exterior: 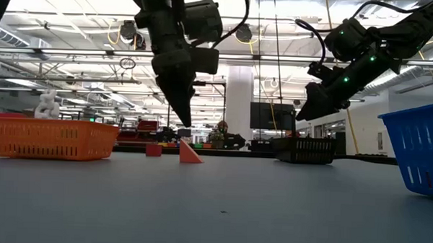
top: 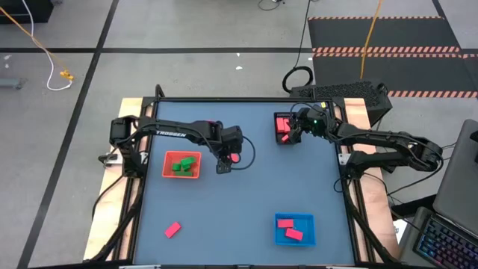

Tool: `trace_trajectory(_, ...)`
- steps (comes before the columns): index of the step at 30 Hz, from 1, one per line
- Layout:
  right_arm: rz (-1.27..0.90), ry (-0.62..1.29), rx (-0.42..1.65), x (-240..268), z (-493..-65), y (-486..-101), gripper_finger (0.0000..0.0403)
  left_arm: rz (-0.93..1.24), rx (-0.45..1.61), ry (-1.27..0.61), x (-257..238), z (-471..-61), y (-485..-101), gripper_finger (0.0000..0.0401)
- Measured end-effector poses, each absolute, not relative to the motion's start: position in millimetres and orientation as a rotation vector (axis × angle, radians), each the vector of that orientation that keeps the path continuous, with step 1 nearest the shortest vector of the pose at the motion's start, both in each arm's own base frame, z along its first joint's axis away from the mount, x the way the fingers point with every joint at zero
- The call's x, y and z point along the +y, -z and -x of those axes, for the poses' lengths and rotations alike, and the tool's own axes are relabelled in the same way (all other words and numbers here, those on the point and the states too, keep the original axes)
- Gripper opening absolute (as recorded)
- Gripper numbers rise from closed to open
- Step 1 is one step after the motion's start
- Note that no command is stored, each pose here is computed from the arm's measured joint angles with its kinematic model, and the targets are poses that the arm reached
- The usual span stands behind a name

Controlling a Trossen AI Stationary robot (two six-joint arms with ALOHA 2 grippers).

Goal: Sort & place blocks by color
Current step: Put the orange block into the black bin

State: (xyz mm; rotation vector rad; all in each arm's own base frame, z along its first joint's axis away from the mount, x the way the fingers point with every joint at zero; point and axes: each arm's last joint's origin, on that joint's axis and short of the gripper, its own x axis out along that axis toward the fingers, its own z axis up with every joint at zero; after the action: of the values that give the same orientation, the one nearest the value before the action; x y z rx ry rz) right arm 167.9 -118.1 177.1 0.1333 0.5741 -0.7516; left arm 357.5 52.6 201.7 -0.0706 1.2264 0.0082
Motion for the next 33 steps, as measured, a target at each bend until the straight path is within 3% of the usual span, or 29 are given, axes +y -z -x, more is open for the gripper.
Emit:
trace_trajectory(7,-0.131,0.749,0.563,-118.3,-168.5,-178.0,0.0258,0.012,1.262,-0.060,65.8,-358.8,-190.8,0.0245)
trace_trajectory(20,-0.133,0.750,0.557,-118.5,-168.7,-178.3,0.0258,-0.002,1.341,0.004,69.1,-364.4,-161.6,0.0302)
trace_trajectory(25,-0.131,0.750,0.556,-118.6,-168.8,-178.5,0.0258,-0.014,1.312,0.006,69.1,-369.4,-157.5,0.0292)
trace_trajectory(33,-0.130,0.749,0.556,-118.6,-168.8,-178.5,0.0258,-0.032,1.334,0.024,69.2,-369.7,-151.1,0.0242)
